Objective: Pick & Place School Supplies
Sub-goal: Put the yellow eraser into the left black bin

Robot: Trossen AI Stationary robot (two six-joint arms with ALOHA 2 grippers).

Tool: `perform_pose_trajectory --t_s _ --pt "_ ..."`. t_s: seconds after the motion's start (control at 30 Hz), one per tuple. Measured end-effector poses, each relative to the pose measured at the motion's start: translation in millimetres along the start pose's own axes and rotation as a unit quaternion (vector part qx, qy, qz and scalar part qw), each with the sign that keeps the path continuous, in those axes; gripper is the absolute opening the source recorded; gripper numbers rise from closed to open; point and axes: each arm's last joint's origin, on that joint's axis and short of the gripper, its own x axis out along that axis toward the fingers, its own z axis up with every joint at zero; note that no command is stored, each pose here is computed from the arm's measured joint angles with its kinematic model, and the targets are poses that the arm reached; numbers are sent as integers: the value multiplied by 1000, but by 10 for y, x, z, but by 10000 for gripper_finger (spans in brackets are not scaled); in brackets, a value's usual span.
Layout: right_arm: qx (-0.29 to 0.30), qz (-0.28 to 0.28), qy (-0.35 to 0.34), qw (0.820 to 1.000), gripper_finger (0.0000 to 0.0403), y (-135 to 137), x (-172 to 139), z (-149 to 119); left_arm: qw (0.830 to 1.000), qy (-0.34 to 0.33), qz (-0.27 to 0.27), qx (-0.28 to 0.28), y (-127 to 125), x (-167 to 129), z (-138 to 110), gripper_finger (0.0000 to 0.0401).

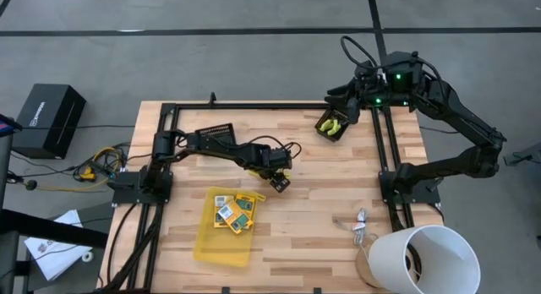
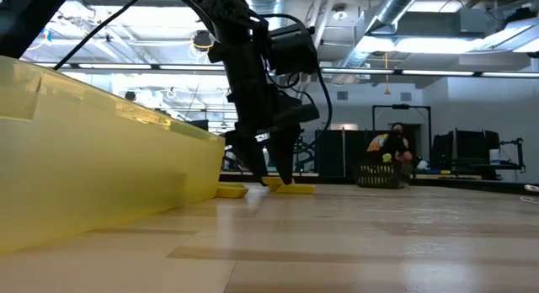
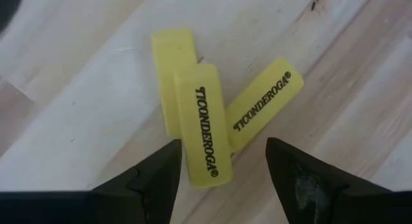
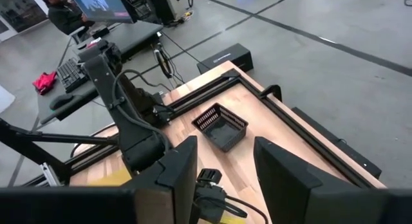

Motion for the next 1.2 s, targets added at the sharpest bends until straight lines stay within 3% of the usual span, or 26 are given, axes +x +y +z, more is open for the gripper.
perform_pose_trajectory --t_s 0.5,0.87,1.2 --pt "-1 0 0 1000 143 1 0 0 1000 -1 -13 -15 55 11 64 159" --pt "0 0 0 1000 138 1 0 -1 1000 -2 -15 -11 54 3 68 45" --pt "1 0 0 1000 133 0 1 -2 1000 3 -25 -1 68 5 81 41"
